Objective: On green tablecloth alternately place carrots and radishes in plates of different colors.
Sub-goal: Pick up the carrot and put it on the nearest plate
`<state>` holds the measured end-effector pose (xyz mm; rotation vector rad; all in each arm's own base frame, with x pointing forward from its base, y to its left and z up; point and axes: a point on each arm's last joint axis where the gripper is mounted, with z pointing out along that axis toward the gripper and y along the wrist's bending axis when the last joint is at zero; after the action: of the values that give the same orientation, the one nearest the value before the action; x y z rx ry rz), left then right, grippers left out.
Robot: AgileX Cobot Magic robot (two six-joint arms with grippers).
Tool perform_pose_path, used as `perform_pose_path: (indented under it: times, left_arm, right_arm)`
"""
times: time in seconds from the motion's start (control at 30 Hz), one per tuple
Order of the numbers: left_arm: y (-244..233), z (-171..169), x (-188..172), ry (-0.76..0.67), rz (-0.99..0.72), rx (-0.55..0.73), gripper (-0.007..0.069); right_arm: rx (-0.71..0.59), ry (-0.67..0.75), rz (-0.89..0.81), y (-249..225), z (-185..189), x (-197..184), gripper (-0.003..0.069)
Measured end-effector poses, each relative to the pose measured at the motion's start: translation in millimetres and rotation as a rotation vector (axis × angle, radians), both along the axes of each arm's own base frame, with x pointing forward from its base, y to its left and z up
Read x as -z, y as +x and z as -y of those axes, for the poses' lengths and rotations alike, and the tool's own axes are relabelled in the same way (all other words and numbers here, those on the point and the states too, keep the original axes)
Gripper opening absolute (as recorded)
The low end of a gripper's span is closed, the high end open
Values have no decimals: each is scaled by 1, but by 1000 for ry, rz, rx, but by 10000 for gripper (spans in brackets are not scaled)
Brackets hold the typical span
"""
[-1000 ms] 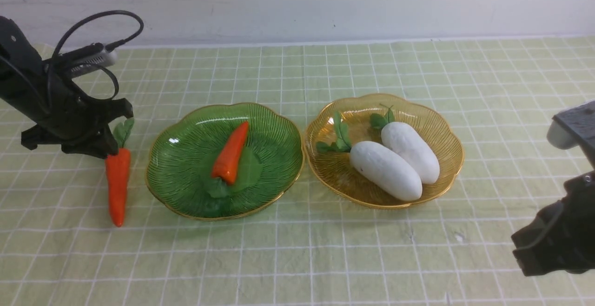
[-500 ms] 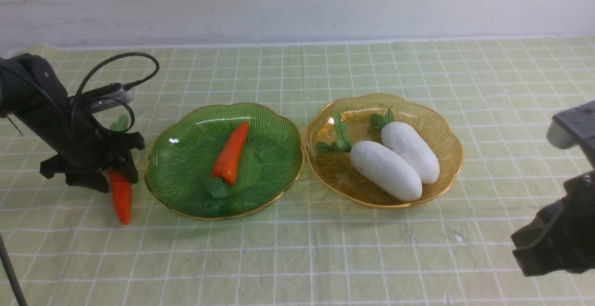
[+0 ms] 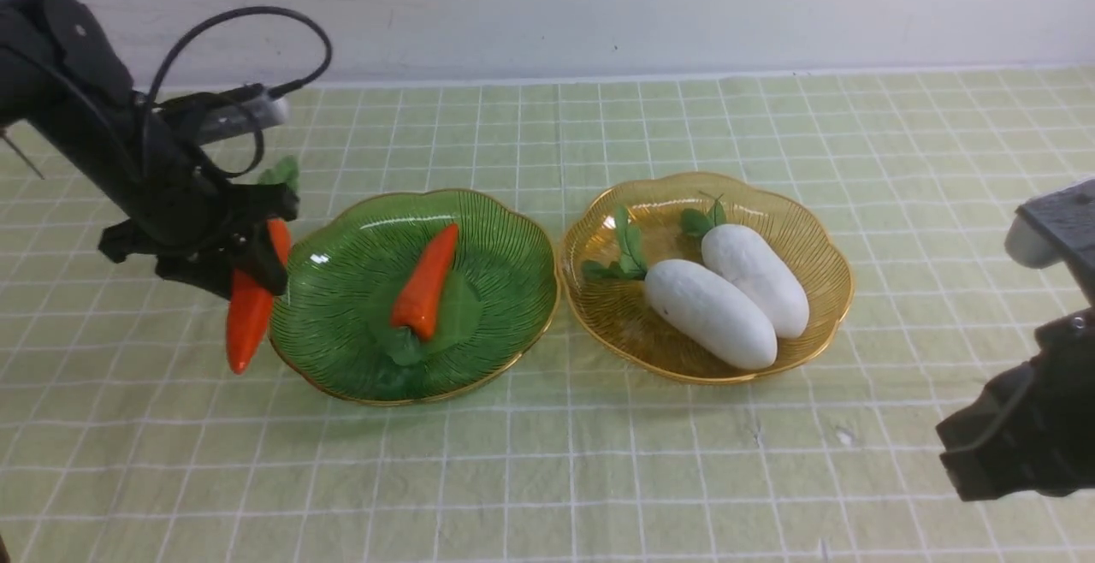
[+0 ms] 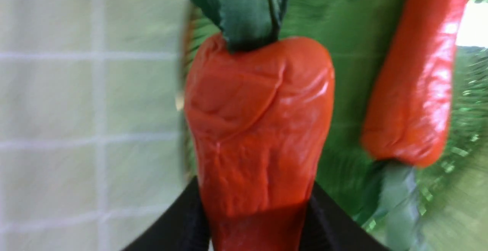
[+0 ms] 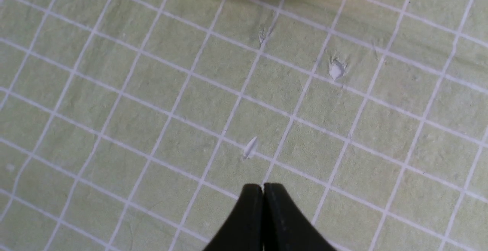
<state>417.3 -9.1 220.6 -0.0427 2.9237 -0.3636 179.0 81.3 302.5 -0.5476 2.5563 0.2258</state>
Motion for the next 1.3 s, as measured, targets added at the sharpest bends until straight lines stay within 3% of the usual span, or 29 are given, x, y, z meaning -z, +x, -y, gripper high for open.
perform_pose_path:
  times: [0.13, 0.33, 0.43, 0.73, 0.93, 1.03, 1.3]
  left_arm:
    - [8, 24, 6, 5, 66, 37, 265]
    - [10, 46, 10, 6, 86, 81, 465]
    - [9, 48, 10, 5, 86, 86, 518]
    - [9, 48, 10, 5, 87, 86, 549]
    - [9, 48, 10, 5, 84, 87, 491]
    - [9, 48, 10, 5, 79, 89, 426]
    - [14, 48, -11, 18, 95, 114, 142]
  right_arm:
    - [1, 9, 10, -2, 0, -2, -15]
    - [34, 66, 91, -32, 13, -26, -15]
    - [57, 92, 145, -52, 23, -39, -15]
    - [85, 199, 501, -124, 58, -60, -15]
    - [88, 340, 748, -133, 61, -17, -15]
    - [92, 376, 818, -127, 59, 2, -15]
    - [95, 413, 895, -121, 57, 12, -15]
